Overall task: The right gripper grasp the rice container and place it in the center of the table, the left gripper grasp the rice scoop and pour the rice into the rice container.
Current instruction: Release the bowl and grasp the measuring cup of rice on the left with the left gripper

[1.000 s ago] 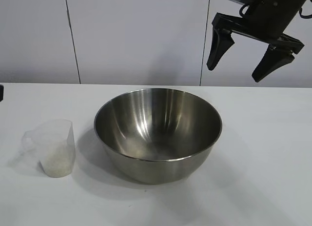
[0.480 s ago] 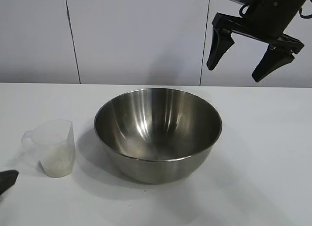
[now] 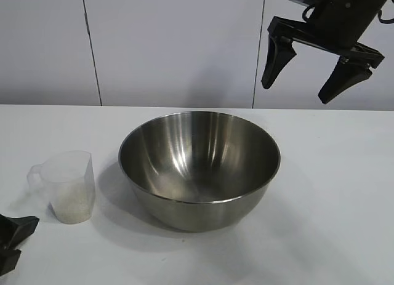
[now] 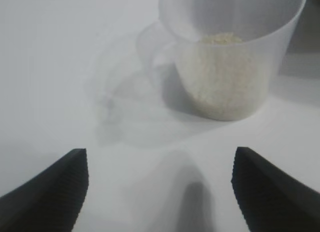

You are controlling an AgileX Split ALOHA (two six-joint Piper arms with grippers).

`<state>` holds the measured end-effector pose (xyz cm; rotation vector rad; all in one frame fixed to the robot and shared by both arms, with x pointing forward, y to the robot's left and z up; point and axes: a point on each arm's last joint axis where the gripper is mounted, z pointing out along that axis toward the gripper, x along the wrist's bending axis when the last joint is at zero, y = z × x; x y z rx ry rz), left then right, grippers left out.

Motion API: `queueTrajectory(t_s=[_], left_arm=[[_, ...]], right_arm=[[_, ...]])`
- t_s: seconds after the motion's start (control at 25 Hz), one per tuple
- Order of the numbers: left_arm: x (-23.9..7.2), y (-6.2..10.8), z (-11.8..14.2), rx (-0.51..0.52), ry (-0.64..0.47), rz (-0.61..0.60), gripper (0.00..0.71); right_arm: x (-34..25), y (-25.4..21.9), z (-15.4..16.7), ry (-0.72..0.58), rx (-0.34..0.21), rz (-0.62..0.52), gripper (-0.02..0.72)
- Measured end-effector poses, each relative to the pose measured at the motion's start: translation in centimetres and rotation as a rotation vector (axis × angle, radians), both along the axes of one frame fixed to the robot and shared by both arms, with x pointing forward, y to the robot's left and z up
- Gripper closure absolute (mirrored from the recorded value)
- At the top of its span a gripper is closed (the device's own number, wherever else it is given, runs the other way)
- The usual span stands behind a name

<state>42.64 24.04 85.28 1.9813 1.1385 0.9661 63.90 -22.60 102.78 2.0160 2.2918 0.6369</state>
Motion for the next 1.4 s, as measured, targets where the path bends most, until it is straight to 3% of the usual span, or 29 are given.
queueTrajectory(t_s=[0.32,0.8,1.04,1.4], left_arm=[[1.5,1.3,0.2,-0.002,-0.034,0.069,0.144],[2.6,0.8,0.4,-0.014,-0.066,0.036,0.144],[2.6,0.8,-1.2,-0.017,0.003,0.048,0.145],[4.4,0.2,-0.7,-0.044,-0.058,0.051,0.147]], right_arm=[[0.0,0.0,0.0,0.0,-0.002,0.0,0.01],[0.0,0.0,0.0,0.0,-0.002,0.0,0.01],[0.0,0.0,0.0,0.002,-0.002,0.001,0.01],[-0.1,0.0,0.0,0.009,-0.003,0.003,0.01]])
